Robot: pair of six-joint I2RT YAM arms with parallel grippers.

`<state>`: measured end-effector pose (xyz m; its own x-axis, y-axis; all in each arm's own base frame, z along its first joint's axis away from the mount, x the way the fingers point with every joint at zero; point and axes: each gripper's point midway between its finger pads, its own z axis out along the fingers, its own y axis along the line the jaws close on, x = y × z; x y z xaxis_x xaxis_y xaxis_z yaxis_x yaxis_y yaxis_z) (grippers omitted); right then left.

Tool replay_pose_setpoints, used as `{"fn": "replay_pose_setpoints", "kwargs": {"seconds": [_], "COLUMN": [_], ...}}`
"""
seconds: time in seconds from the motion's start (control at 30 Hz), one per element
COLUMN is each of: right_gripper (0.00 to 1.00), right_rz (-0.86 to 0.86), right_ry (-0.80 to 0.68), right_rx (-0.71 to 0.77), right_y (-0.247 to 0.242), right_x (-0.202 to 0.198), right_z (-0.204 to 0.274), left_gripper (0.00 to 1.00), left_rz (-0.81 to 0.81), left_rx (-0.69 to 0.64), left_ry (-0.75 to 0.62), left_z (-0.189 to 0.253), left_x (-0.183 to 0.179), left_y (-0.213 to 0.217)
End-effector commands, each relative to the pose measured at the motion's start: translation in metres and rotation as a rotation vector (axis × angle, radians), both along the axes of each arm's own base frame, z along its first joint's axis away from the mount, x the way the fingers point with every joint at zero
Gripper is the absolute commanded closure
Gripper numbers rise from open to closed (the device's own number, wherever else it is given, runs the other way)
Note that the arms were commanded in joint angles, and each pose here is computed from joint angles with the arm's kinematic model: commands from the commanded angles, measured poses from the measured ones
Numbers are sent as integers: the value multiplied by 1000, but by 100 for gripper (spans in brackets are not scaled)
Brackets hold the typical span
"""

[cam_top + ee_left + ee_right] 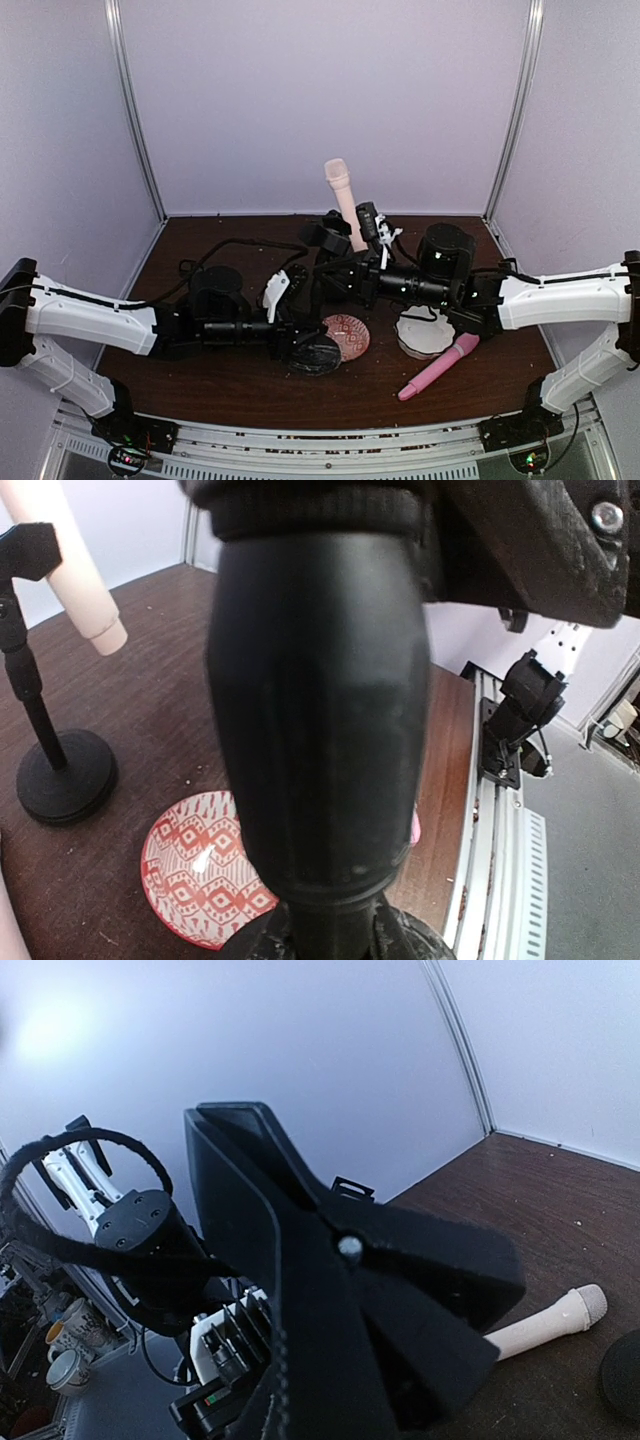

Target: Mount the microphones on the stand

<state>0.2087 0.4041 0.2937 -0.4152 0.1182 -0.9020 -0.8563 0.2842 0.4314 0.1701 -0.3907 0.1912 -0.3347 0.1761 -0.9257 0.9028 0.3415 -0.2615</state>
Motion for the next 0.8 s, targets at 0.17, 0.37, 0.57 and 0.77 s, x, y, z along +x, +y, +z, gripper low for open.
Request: {"fn": "replay_pose_setpoints", "kwargs": {"seconds": [0.17, 0.37, 0.57, 0.77], "right_gripper": [29, 13, 12, 14], "right_rz": [-2, 84, 126, 177], "right_ry": [-32, -106, -116, -103], "right_rx": [-35, -31, 11, 41], "right_y": [-18, -22, -13, 3], "right_x": [-13, -31, -35, -34], "right_z": [-3, 1, 10, 16], "left_gripper": [100, 100, 100, 100], "left_rz": [43, -51, -169, -175], "left_rx": [-226, -244, -255, -230], "left_ry": [-165, -154, -109, -84], "left_z": [77, 77, 73, 66], "left_x": [8, -6, -20, -18], "left_y": [6, -2, -19, -24]}}
